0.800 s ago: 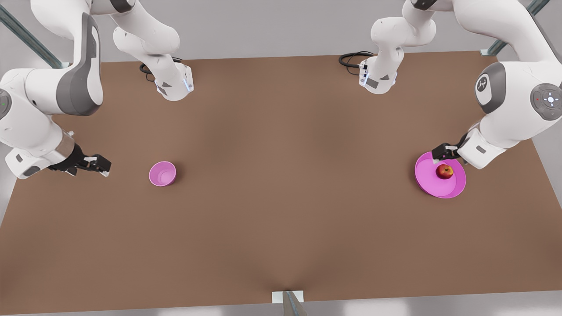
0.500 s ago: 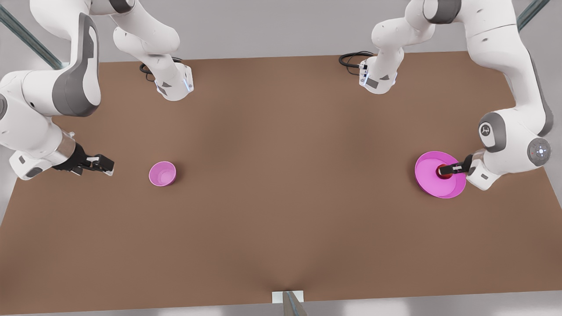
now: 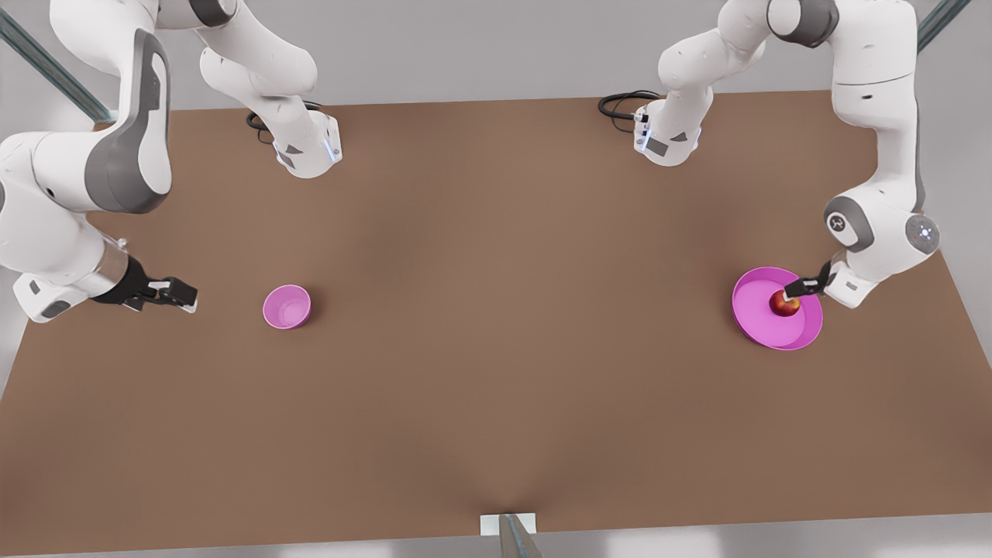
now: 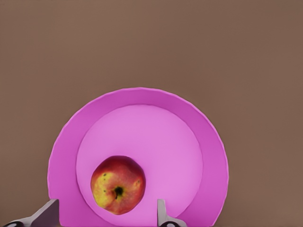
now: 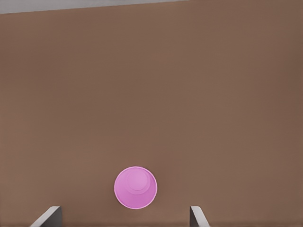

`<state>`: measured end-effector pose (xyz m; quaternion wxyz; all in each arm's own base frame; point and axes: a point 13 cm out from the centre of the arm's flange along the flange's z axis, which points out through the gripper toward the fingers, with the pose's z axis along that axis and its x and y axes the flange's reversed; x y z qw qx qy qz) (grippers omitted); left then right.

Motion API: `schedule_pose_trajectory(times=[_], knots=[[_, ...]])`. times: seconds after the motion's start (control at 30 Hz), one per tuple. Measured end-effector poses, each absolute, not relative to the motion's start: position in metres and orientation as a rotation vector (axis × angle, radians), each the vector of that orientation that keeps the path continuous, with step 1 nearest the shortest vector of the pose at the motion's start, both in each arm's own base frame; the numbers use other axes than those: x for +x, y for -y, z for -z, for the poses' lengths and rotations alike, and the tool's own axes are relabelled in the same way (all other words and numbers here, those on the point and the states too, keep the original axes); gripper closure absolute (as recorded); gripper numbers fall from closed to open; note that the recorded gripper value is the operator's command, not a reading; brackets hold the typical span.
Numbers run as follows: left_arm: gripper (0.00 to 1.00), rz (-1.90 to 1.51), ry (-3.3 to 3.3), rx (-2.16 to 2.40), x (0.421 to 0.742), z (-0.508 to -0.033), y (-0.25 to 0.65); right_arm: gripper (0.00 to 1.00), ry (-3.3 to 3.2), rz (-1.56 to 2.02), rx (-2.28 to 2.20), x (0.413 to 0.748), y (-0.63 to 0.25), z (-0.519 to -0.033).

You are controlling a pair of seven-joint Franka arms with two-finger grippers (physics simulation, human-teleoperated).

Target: Use the left arm to pick up the apple from the plate, transfer it to the gripper of the right arm, and then use the right arm to place it into the bowl

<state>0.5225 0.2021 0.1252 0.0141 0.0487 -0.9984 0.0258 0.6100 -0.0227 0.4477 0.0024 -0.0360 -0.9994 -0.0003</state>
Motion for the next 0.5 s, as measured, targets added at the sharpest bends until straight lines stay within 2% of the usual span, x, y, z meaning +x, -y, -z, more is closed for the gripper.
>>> schedule_pose_trajectory(times=[0.17,0.5], knots=[[0.00,-0.078,3.109,0.046,0.522,-0.089,-0.204,0.00,3.133,0.002,-0.107,0.610,0.022,-0.447],[0.00,-0.088,3.089,-0.103,0.512,-0.056,-0.202,0.00,3.129,0.002,-0.106,0.611,0.023,-0.444]])
